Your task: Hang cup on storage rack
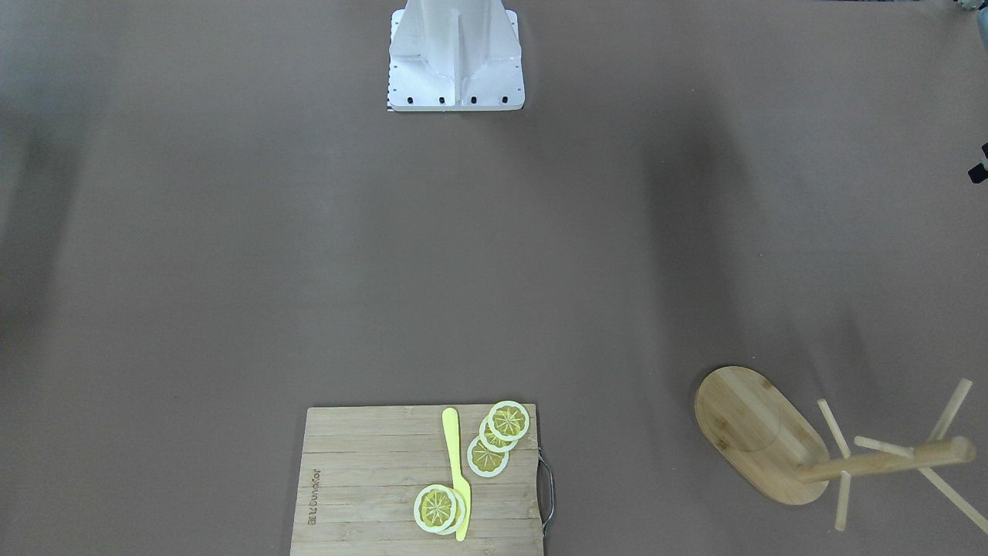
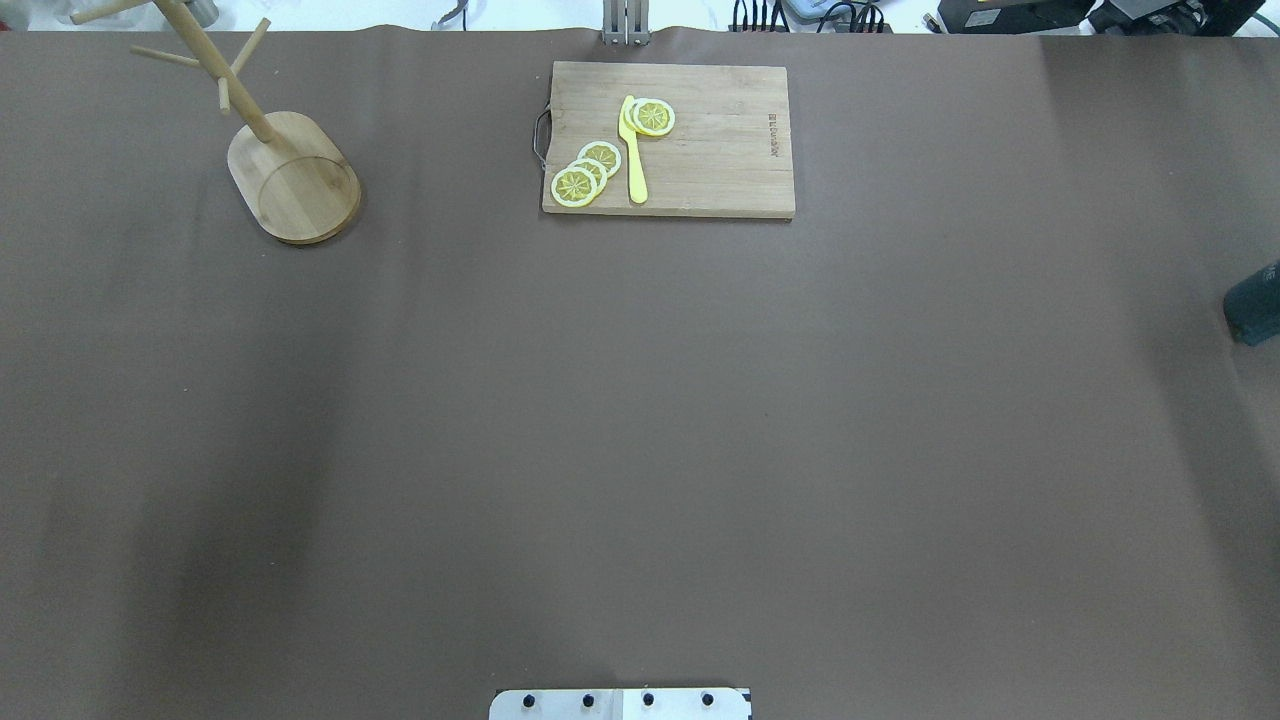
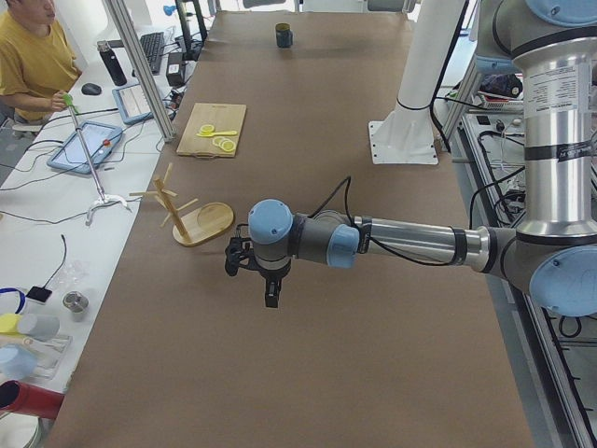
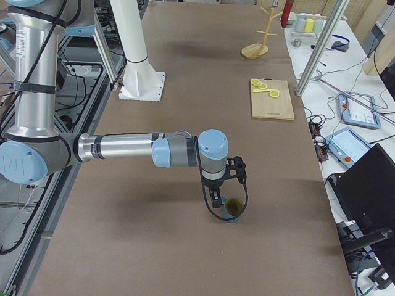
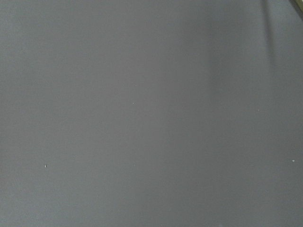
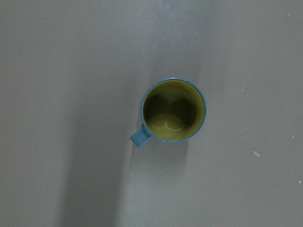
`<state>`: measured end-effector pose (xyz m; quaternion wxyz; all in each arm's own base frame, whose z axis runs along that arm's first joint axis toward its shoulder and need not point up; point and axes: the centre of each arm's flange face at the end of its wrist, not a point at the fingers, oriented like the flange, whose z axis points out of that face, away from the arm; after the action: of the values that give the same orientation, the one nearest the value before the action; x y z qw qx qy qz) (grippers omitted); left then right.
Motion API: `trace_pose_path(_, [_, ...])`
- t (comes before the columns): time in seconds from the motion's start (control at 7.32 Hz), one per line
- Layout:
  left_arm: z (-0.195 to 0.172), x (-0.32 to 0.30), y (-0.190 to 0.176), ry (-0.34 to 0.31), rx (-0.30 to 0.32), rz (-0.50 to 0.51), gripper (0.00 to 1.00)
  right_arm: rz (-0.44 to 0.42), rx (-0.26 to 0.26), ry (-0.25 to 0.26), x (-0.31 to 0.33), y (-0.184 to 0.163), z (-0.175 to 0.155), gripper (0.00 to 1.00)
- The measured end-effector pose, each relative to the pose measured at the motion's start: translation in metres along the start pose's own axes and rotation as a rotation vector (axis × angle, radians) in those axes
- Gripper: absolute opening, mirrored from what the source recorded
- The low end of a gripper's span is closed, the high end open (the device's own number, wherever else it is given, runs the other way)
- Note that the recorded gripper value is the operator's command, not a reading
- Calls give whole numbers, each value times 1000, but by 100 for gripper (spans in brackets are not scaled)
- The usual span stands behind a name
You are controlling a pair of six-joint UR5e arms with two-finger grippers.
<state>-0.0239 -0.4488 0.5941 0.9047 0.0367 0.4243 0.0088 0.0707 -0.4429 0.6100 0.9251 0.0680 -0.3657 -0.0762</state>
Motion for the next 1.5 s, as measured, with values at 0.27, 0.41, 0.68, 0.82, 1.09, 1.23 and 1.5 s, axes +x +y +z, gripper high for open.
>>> trace_pose_path(0.27, [-4,5,-1,0,7,5,99,4,-5,-5,2,0,3,100])
trace_pose_path(0.41, [-5,6,0,-2,9,6,99,7,-9,-10,4,1,5,100])
trace_pose_path(0.68, [-10,10,0,-5,20,15,99,6,-12,-11,5,3,7,100])
trace_pose_path(0.82, [-14,16,0,-1,29,26,99,1,-9,-11,4,3,5,100])
trace_pose_path(1.09, [-8,11,-2,-4,19,18,99,4,-7,-8,3,2,4,100])
trace_pose_path(1.23, [-3,5,-3,-6,10,8,99,8,-10,-11,5,2,6,100])
trace_pose_path(1.5, [8,-6,-8,1,22,27,99,14,-15,-11,7,3,9,100])
